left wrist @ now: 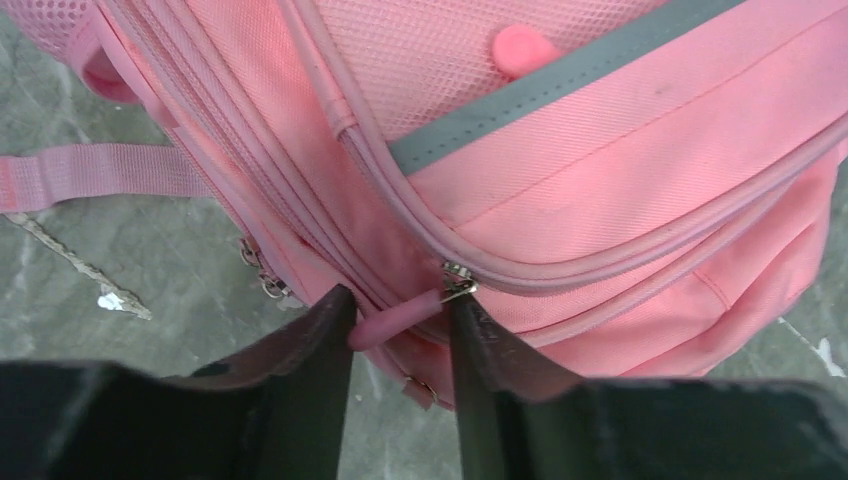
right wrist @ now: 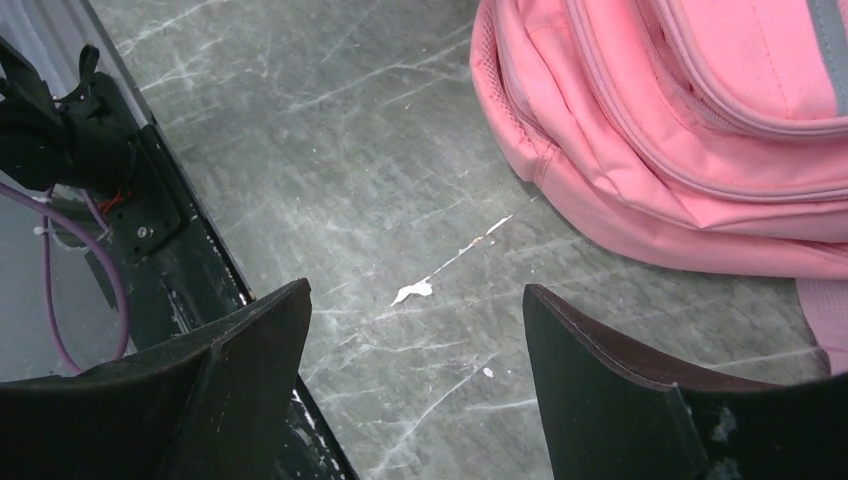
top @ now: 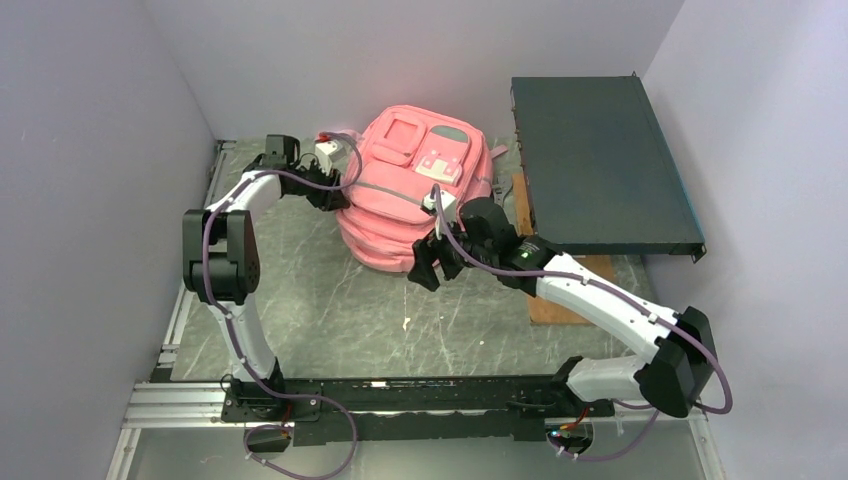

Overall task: Pack the student bag
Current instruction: Adjust the student bag at the center of the board.

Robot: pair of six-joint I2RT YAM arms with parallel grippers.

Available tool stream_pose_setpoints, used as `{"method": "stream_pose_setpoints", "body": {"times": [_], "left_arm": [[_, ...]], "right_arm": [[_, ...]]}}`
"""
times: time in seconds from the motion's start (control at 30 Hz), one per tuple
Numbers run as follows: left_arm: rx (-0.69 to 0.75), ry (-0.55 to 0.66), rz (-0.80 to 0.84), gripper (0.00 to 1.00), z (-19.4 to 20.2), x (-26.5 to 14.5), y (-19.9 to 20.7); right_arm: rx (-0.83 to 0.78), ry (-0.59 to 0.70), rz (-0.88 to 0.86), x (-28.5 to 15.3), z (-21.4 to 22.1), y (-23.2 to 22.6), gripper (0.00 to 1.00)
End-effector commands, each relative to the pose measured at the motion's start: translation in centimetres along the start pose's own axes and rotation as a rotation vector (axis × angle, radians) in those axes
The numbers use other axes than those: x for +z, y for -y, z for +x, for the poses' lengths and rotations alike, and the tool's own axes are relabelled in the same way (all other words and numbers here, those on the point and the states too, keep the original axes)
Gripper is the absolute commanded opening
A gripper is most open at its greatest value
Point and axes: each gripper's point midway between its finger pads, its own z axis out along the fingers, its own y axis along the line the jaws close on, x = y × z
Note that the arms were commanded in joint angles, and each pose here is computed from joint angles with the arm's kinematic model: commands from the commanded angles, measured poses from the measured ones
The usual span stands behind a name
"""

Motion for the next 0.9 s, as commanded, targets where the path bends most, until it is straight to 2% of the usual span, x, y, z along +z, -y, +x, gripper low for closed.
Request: {"method": "stream_pose_setpoints", "body": {"times": [0.0, 0.17, 0.3, 0.37, 0.43, 0.5, 0.7, 0.87], "left_arm": [[0.049, -0.009, -0.009, 0.35, -1.1, 0.2, 1.2], [0.072, -0.040, -0.056, 0.20, -1.2, -0.6, 1.6], [0.054, -0.063, -0.098, 0.14, -1.1, -1.7, 2.0], [0.042, -0.075, -0.123, 0.06, -1.1, -2.3, 2.1], [0.027, -0.085, -0.126, 0.00, -1.3, -2.8, 2.5], [0.005, -0.092, -0.118, 0.00, -1.6, -3.2, 3.2], [-0.089, -0.105, -0.076, 0.00, -2.2, -4.3, 6.0], [-0.299, -0.141, -0.019, 0.00, -0.1, -4.3, 8.7]], "right_arm": [[0.041, 0.014, 0.010, 1.1, 0.1, 0.4, 0.80], [0.127, -0.013, 0.079, 2.8, 1.9, 1.9, 0.80], [0.150, -0.040, 0.138, 4.6, 3.7, 3.5, 0.78], [0.147, -0.061, 0.196, 5.4, 4.5, 4.8, 0.74], [0.141, -0.082, 0.245, 6.0, 4.9, 5.9, 0.66], [0.137, -0.102, 0.281, 6.7, 5.3, 6.7, 0.61], [0.080, -0.095, 0.295, 8.8, 5.4, 8.0, 0.52], [0.070, -0.084, 0.235, 11.0, 3.9, 7.3, 0.48]]}}
